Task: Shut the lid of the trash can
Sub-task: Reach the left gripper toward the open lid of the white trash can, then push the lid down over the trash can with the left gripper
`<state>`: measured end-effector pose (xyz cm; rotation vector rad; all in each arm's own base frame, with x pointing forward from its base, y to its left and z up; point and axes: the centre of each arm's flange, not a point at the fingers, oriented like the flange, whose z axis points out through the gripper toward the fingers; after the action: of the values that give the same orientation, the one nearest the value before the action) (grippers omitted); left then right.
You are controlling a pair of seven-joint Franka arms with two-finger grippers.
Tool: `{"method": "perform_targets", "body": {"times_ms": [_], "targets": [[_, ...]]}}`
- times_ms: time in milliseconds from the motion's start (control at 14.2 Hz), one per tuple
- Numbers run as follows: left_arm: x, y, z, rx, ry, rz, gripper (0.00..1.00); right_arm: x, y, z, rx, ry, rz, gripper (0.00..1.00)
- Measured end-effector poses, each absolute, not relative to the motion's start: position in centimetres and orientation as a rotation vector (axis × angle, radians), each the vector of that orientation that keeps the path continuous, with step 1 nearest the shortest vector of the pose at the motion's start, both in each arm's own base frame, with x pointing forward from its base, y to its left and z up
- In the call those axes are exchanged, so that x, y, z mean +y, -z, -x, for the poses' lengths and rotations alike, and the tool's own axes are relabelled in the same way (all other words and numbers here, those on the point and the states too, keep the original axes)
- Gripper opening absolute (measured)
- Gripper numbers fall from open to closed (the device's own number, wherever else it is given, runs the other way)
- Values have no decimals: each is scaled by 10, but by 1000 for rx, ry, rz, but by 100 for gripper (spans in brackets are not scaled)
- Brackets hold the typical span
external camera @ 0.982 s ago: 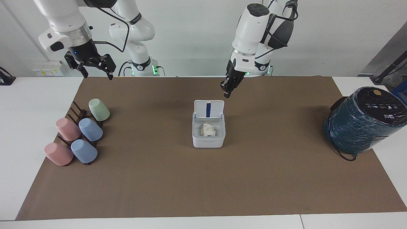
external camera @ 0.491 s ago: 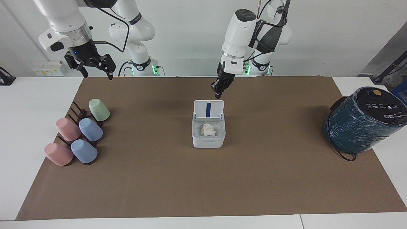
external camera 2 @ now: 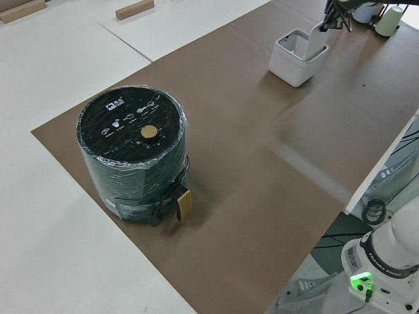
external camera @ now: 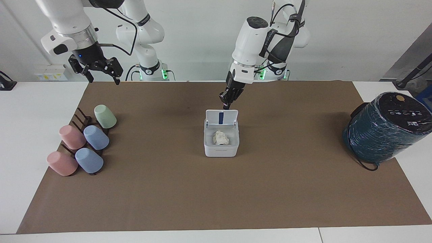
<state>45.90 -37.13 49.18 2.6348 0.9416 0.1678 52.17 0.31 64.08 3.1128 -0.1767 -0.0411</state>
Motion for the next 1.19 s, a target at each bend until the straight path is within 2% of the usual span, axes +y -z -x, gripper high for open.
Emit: {"method": "perform_targets", "body": {"times_ms": [491,1193], "targets": [[-378,-479,-483,929,-272,-2496,1,3,-641,-522,-177,41,-3113,100],[-373,-463,-499,951,-297,-2457,1,3,-641,-522,-177,41,-3113,100]]}}
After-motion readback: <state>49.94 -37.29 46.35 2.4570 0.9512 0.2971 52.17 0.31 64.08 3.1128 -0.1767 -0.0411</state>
